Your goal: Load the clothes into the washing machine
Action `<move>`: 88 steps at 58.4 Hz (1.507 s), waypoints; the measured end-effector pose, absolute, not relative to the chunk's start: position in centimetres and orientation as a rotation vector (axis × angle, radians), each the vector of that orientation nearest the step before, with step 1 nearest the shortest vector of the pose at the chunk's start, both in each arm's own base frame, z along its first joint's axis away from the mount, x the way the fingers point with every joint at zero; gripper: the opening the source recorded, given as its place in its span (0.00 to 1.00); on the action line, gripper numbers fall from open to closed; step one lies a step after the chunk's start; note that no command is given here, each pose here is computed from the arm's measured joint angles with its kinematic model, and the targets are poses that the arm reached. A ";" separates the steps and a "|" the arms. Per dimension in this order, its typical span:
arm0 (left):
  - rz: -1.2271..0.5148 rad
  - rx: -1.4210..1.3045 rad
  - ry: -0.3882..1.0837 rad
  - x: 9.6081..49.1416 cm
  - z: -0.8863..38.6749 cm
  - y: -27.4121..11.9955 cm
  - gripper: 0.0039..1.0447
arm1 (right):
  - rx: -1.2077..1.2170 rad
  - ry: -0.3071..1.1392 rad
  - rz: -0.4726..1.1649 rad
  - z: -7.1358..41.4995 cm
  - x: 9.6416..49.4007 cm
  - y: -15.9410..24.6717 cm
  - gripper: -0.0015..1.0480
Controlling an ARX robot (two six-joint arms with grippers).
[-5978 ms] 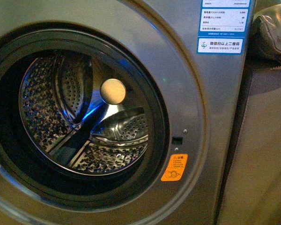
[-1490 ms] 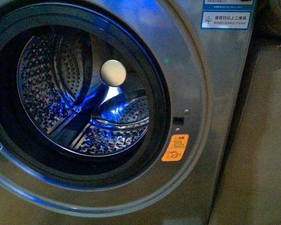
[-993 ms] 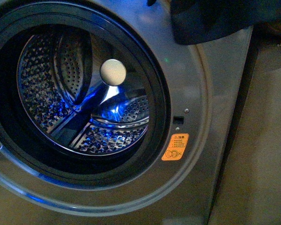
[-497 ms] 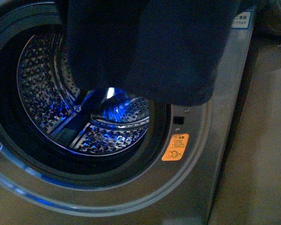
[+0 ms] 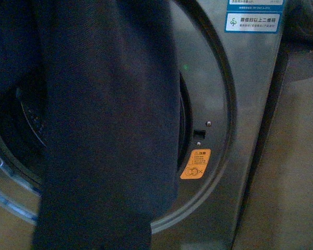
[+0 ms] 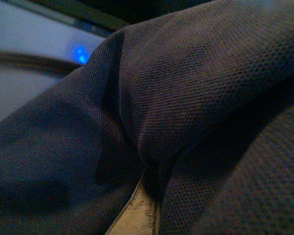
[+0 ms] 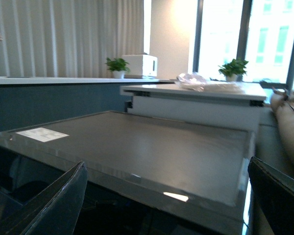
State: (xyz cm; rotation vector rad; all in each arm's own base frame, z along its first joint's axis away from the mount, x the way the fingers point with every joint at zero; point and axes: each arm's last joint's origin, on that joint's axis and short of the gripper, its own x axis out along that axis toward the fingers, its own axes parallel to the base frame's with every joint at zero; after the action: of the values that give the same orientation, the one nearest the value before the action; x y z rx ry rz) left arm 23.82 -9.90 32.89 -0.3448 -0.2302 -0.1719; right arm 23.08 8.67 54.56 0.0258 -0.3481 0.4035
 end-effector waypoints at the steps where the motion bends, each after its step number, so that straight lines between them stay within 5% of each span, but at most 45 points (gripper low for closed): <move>1: -0.169 -0.345 -0.226 23.8 32.7 -9.8 0.07 | 0.031 -0.344 0.391 54.4 23.0 8.6 0.93; 40: -0.064 -0.400 -0.038 26.5 24.7 -6.3 0.07 | 0.232 -0.032 0.071 35.0 18.1 2.9 0.92; 79: -0.012 -0.396 0.113 33.4 18.0 -7.7 0.07 | 0.005 0.006 0.032 23.6 14.4 0.7 0.08; 88: -0.005 -0.389 0.124 35.9 17.2 -8.8 0.07 | 0.002 0.005 -0.001 22.0 13.6 0.0 0.02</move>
State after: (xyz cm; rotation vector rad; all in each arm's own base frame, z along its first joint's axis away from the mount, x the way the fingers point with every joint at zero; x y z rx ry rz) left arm 35.92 -8.80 17.19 -0.3889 0.1238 -0.0046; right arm 13.65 0.05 21.97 0.0021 0.0051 -0.0011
